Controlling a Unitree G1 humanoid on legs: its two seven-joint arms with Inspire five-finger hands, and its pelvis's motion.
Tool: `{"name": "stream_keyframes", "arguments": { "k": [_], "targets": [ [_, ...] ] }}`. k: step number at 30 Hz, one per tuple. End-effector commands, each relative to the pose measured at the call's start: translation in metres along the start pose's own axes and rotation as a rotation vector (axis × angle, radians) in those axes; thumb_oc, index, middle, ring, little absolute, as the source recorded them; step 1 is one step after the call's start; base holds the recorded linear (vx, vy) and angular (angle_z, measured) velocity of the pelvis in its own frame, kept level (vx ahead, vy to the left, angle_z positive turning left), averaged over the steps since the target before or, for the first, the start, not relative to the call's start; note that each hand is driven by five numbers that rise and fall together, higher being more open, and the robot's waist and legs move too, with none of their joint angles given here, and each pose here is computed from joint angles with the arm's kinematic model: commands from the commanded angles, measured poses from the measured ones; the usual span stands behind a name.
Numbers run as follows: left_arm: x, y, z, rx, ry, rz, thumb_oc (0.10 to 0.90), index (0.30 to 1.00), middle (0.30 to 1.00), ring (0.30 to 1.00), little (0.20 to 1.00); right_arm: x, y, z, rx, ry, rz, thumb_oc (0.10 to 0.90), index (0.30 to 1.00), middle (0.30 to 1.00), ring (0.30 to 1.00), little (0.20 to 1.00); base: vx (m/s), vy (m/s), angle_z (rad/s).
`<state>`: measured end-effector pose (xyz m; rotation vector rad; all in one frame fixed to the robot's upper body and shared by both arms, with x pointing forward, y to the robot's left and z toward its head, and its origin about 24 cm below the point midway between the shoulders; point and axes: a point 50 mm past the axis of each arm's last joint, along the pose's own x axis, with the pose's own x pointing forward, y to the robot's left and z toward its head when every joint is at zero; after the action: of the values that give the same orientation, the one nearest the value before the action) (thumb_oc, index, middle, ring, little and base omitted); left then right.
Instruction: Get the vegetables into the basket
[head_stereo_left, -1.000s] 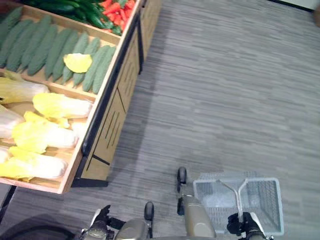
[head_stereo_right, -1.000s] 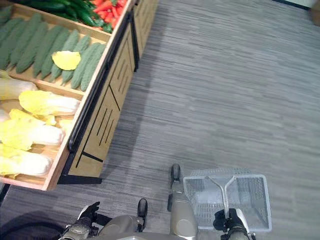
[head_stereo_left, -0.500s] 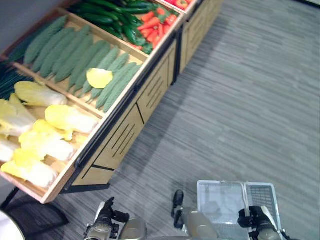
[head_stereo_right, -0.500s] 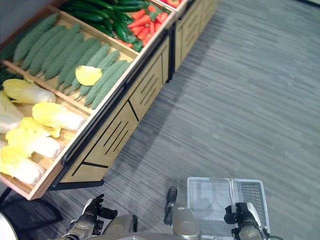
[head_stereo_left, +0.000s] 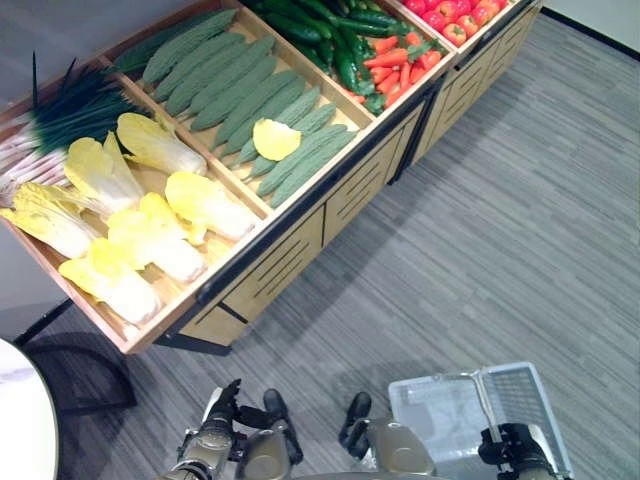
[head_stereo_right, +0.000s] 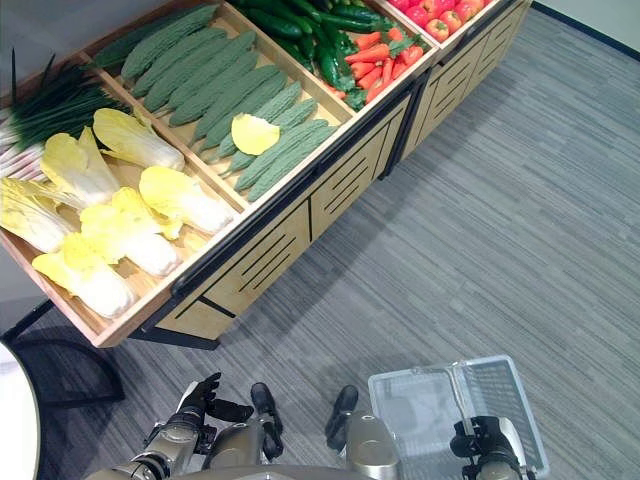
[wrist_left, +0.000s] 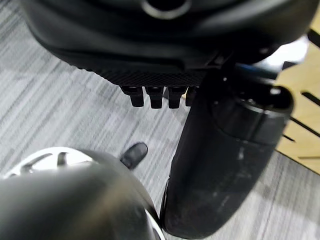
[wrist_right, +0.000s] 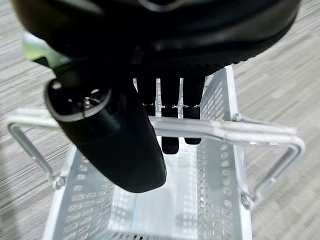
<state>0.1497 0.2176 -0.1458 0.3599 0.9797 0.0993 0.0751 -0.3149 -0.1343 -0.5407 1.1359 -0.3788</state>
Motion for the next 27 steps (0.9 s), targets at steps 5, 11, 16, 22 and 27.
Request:
{"name": "stream_keyframes", "arguments": {
  "k": [5,11,16,22,27],
  "targets": [
    [-0.009,0.026,-0.04,0.01,0.097,0.074,0.9,1.0,1.0,1.0,1.0,0.002,-0.007,0.008,-0.067,-0.053,-0.013,0.4,0.3,0.3,0.3,0.3,0.08,0.209,0.13],
    [-0.013,0.031,-0.051,-0.016,0.13,0.082,0.9,1.0,1.0,1.0,1.0,0.002,0.001,0.017,-0.077,-0.091,0.023,0.4,0.3,0.3,0.3,0.3,0.1,0.042,0.38],
    [-0.01,0.036,-0.045,-0.006,0.114,0.096,0.9,1.0,1.0,1.0,1.0,0.002,0.006,0.025,-0.054,-0.116,0.033,0.4,0.3,0.3,0.3,0.3,0.15,-0.209,0.68],
    [-0.012,0.043,-0.054,-0.068,0.168,0.143,0.9,1.0,1.0,1.0,1.0,0.0,0.012,0.016,-0.046,-0.083,0.061,0.4,0.3,0.3,0.3,0.3,0.14,-0.327,1.26],
    [-0.016,0.043,-0.065,-0.111,0.208,0.16,0.9,1.0,1.0,1.0,1.0,-0.001,0.013,0.014,-0.066,-0.082,0.077,0.4,0.3,0.3,0.3,0.3,0.05,-0.143,0.39]
  ]
}}
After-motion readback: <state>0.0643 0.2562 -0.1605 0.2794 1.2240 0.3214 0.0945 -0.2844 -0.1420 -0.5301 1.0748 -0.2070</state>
